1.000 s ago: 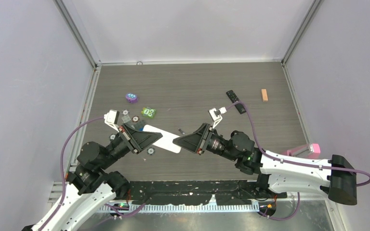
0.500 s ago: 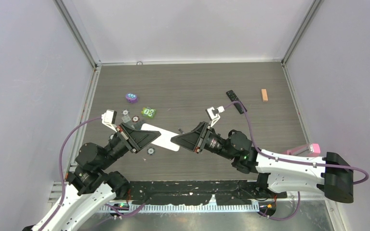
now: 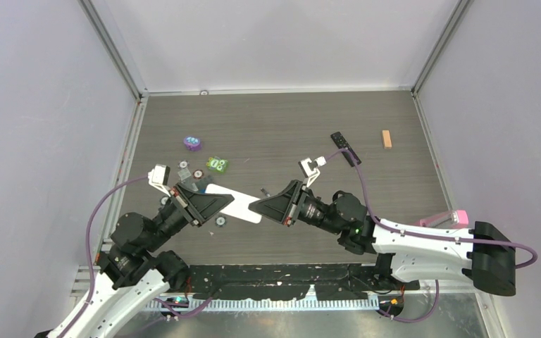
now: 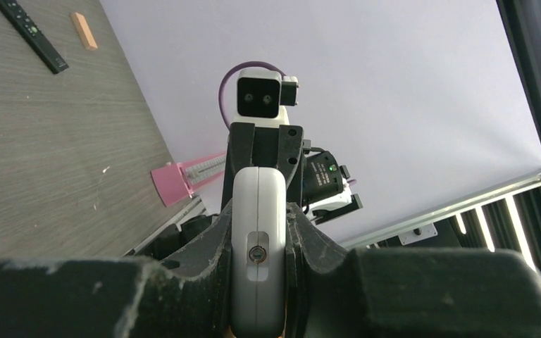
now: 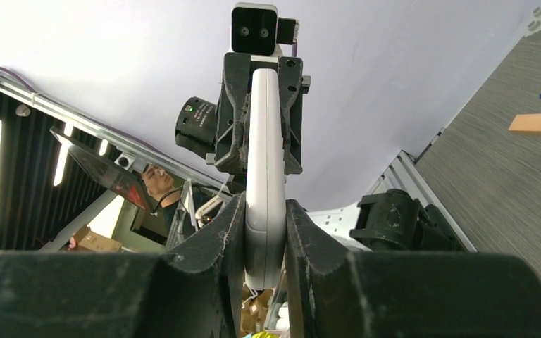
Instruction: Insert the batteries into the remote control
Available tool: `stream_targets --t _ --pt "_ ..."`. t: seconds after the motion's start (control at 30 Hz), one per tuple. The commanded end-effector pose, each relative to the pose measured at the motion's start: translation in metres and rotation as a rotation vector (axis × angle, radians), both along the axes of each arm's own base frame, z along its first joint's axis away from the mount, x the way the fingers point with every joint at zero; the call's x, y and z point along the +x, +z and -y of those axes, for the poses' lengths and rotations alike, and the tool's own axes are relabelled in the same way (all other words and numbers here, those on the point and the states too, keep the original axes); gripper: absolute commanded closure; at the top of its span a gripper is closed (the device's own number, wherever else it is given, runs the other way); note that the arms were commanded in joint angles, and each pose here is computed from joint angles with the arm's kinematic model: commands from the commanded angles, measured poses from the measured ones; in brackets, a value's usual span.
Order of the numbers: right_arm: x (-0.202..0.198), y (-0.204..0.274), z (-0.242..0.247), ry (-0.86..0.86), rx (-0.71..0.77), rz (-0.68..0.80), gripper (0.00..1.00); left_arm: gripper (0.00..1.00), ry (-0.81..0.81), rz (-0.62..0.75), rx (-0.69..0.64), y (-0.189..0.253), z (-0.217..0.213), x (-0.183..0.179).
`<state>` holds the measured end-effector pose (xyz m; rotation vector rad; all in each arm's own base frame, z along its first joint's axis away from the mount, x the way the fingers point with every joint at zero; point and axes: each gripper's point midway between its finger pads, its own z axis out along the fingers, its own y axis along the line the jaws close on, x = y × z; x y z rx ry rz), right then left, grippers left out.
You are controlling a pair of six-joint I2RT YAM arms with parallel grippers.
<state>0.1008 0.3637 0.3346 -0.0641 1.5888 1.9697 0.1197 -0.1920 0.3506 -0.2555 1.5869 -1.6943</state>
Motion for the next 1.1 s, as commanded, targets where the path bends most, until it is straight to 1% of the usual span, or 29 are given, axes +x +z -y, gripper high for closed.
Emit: stream_targets --t 0.0,0.17,0.27,0.47,0.57,0.63,0.77,0.93,1.0,1.07 --pt "-0.001 -0.049 -0.001 -0.008 -0.141 0.020 0.94 1.00 0.117 0.027 -0.170 0.031 -0.025 0.007" --pt "-0.005 -0.062 0.012 -0.018 -0.142 0.045 0.95 1.00 0.240 0.023 -0.212 0.027 -0.048 0.015" --pt "-0.006 -0.067 0.017 -0.022 -0.135 0.046 0.95 1.00 0.277 0.022 -0.218 0.025 -0.055 0.016" --pt "-0.002 -0.063 0.019 -0.031 -0.113 0.022 0.95 1.00 0.288 0.025 -0.199 0.021 -0.055 0.018" --pt "0.001 -0.059 0.016 -0.032 -0.115 0.008 0.95 1.00 0.262 0.020 -0.177 0.018 -0.048 0.019" --pt "0.004 -0.054 0.013 -0.039 -0.115 -0.010 0.93 1.00 0.244 0.021 -0.157 0.017 -0.042 0.020" --pt "0.010 -0.051 0.014 -0.063 -0.110 -0.045 0.92 1.00 0.241 0.009 -0.058 0.005 -0.034 0.025" --pt "0.027 -0.057 0.029 -0.168 -0.132 -0.087 0.94 1.00 0.300 0.026 0.087 -0.012 -0.039 0.033" --pt "0.034 -0.072 0.036 -0.206 -0.194 -0.106 0.94 1.00 0.312 0.028 0.136 -0.018 -0.039 0.035" --pt "0.041 -0.095 0.045 -0.248 -0.290 -0.121 0.95 1.00 0.311 0.036 0.178 -0.023 -0.038 0.036"
